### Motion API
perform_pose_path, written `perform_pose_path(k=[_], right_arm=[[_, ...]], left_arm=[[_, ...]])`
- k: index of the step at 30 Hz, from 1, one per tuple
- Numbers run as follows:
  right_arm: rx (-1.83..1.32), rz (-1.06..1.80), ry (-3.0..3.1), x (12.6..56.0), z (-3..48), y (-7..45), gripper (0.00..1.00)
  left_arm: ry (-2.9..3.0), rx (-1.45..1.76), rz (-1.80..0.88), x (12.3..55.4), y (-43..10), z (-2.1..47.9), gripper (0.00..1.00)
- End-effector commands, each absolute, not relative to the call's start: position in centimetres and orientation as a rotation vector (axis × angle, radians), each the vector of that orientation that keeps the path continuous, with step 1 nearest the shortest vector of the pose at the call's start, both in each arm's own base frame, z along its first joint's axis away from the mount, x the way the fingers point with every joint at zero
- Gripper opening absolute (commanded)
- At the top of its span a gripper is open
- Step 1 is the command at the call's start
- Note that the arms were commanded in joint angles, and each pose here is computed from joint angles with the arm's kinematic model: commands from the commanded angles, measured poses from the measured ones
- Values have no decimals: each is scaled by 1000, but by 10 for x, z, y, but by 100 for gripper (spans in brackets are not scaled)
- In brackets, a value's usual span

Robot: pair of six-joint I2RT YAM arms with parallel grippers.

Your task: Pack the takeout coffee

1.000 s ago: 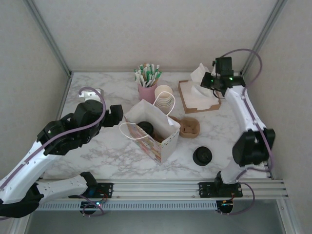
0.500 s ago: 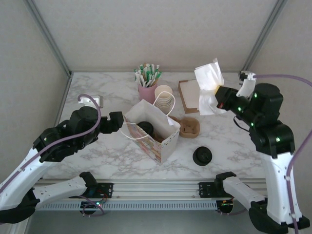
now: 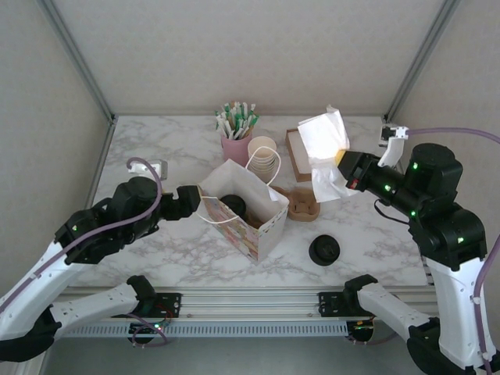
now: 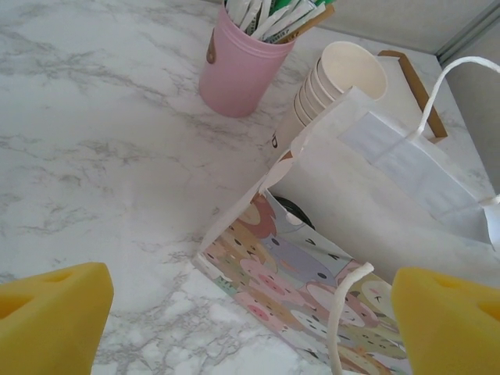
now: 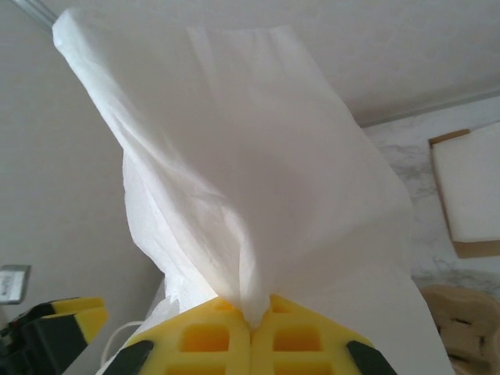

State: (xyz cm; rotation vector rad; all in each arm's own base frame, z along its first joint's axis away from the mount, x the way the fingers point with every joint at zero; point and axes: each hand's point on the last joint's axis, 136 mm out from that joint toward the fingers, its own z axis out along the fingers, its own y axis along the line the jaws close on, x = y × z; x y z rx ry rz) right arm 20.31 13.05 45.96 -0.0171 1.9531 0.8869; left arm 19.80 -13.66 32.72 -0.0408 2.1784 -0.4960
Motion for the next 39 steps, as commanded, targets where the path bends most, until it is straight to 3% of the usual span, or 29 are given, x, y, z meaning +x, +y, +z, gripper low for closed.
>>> perform_pose_path(k=[1, 14, 24, 31, 39], right_arm=[[-76, 954, 1916, 203, 478, 147, 0], [-494, 841, 1919, 207, 481, 257, 0], [-710, 848, 2035, 201, 428, 337, 0], [-586, 780, 2170, 219, 377, 338, 0], [-533, 895, 2312, 221, 331, 343, 0]], left_arm=[[2203, -68, -521, 188, -130, 324, 92], [2203, -215, -500, 166, -87, 312, 93], [2204, -229, -473, 168, -85, 306, 94], [2214, -219, -482, 168, -89, 305, 94], [2225, -208, -508, 171, -99, 304, 92]])
